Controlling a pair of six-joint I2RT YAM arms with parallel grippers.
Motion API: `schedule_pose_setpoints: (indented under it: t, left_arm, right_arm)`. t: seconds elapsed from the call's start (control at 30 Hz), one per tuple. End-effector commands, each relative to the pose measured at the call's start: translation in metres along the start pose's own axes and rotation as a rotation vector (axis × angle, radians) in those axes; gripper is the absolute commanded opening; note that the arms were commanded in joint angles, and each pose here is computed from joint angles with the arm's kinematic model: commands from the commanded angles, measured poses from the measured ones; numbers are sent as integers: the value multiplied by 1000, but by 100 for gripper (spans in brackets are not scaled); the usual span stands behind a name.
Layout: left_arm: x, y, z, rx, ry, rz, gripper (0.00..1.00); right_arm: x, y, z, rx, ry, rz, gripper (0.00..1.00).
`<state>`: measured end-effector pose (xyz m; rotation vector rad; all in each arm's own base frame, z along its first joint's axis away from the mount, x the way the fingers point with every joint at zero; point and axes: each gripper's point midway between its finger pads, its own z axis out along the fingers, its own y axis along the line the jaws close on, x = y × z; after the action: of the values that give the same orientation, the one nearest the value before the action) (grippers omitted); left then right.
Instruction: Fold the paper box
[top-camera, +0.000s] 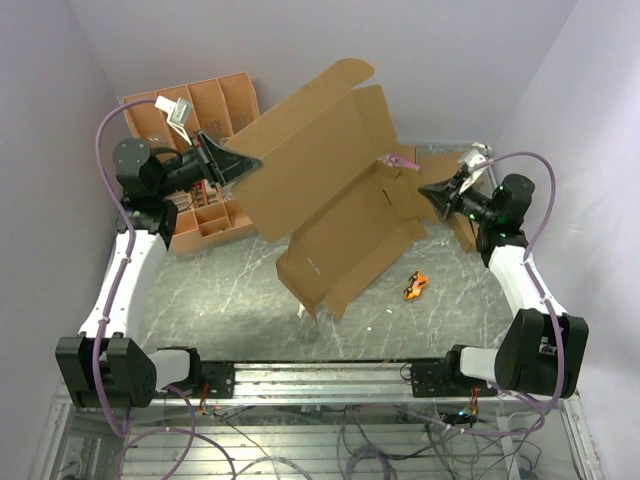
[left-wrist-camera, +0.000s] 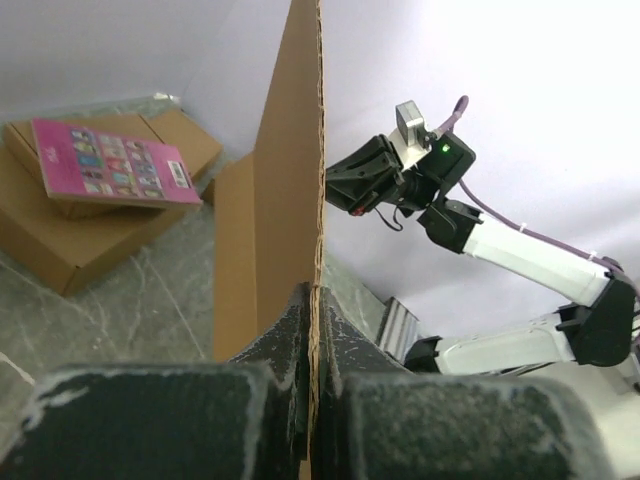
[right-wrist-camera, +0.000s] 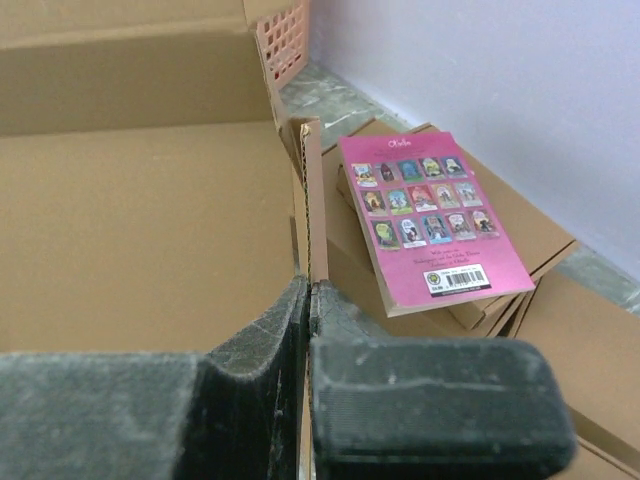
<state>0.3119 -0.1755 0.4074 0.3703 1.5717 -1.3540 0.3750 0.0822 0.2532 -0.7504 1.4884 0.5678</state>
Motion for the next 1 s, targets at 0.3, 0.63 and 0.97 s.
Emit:
schedule_pose_setpoints:
  t: [0.3, 0.63, 0.97]
  left_arm:
    - [47, 5, 8, 44, 47, -240, 7]
    - [112, 41, 23, -77, 179, -353, 7]
    - [123, 60, 23, -130, 186, -349, 7]
  right_arm:
    - [20, 13, 34, 43, -14, 145, 0]
    - [57, 19, 34, 57, 43, 250, 0]
    - [65, 20, 34, 40, 84, 229, 0]
